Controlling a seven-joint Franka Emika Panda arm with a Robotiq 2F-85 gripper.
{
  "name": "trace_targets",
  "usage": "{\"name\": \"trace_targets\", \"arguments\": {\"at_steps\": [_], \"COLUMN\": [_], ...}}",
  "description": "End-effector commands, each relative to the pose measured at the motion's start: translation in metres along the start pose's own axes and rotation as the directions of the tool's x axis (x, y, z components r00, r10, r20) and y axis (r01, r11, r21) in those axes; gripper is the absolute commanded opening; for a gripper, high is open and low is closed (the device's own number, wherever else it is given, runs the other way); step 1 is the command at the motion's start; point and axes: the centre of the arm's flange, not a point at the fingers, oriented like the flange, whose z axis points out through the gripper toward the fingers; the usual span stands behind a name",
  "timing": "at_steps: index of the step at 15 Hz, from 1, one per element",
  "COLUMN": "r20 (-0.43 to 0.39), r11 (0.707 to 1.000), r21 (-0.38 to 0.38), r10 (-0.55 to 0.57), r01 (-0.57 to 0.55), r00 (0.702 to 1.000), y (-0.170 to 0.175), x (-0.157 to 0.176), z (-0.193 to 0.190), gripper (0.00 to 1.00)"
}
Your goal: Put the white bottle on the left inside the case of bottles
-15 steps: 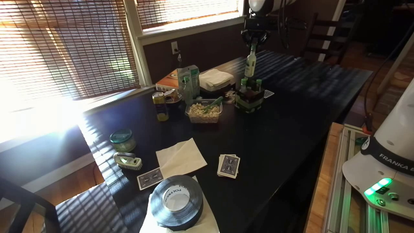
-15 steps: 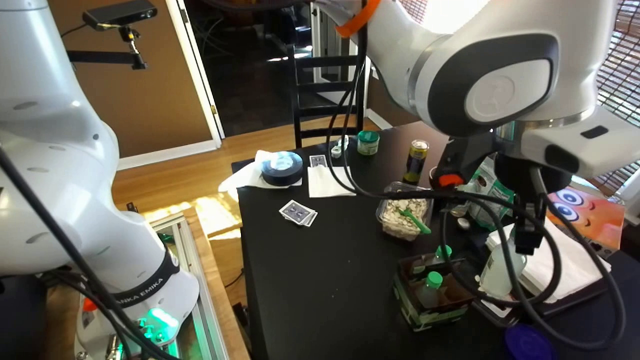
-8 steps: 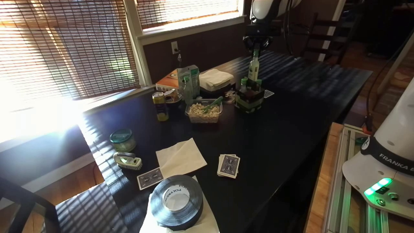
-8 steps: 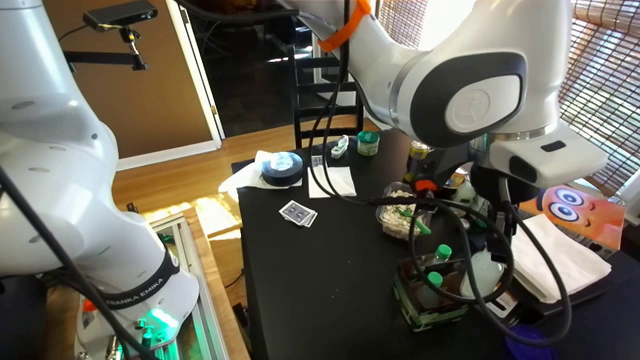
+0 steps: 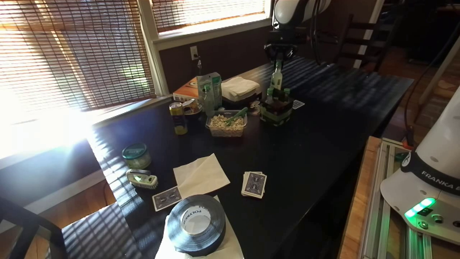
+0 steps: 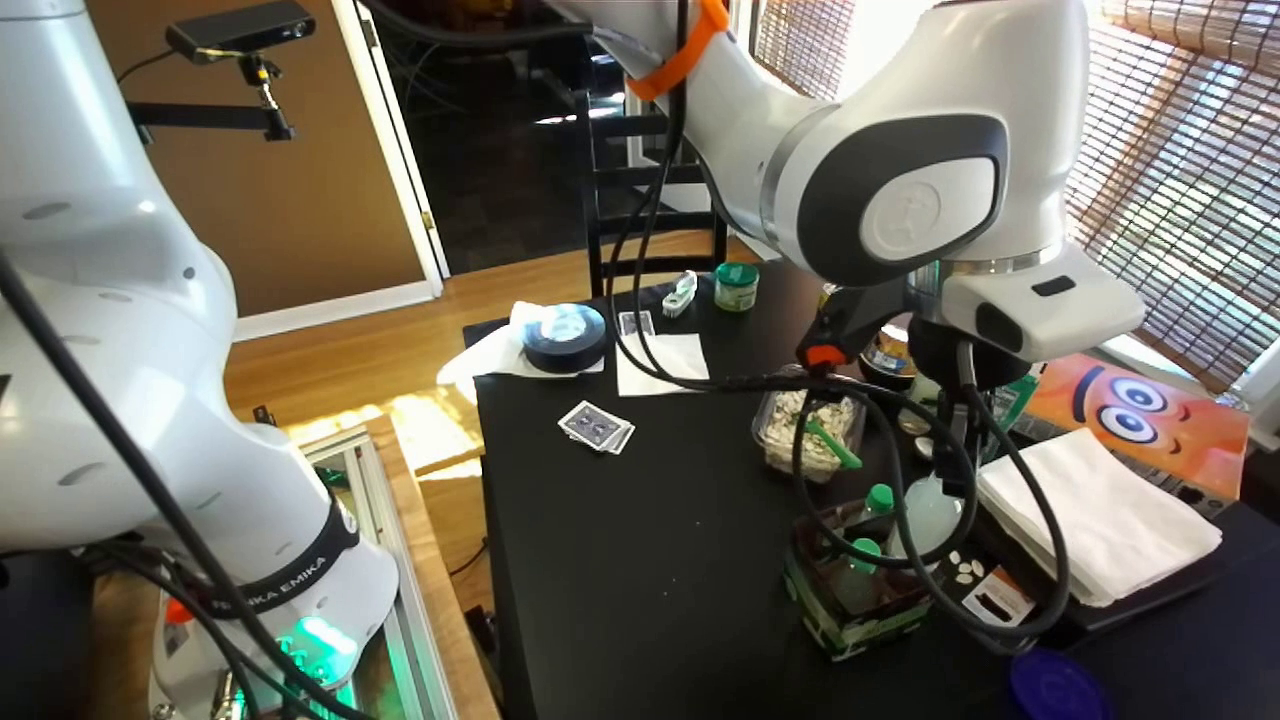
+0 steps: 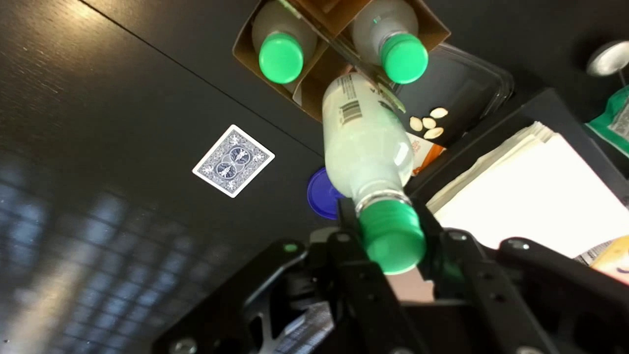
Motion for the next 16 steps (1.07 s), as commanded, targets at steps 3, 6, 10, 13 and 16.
{"name": "trace_targets", "arguments": {"at_steps": [3,6,10,13,16], "r20": [0.059,0.076,0.108,0.127,0.140], "r11": [0.999,0.997,0.995,0.995,0.993], "r21": [0.012,0.012,-0.014,-0.029,-0.047], "r10": [0.036,0.071,0.095,0.098,0.112], "r01": [-0.036,-0.072,-0.095,-0.095,-0.106], "r00": [0.998,0.995,0.990,0.987,0.984], "y": [0.003,0.002,-0.005,-0.017,-0.027], "x": [-0.003,0.003,0.005,0.003,0.005], "z": [0.007,0.026,0.056,0.076,0.097], "gripper": [0.07,0.07,0.07,0.07,0.07]}}
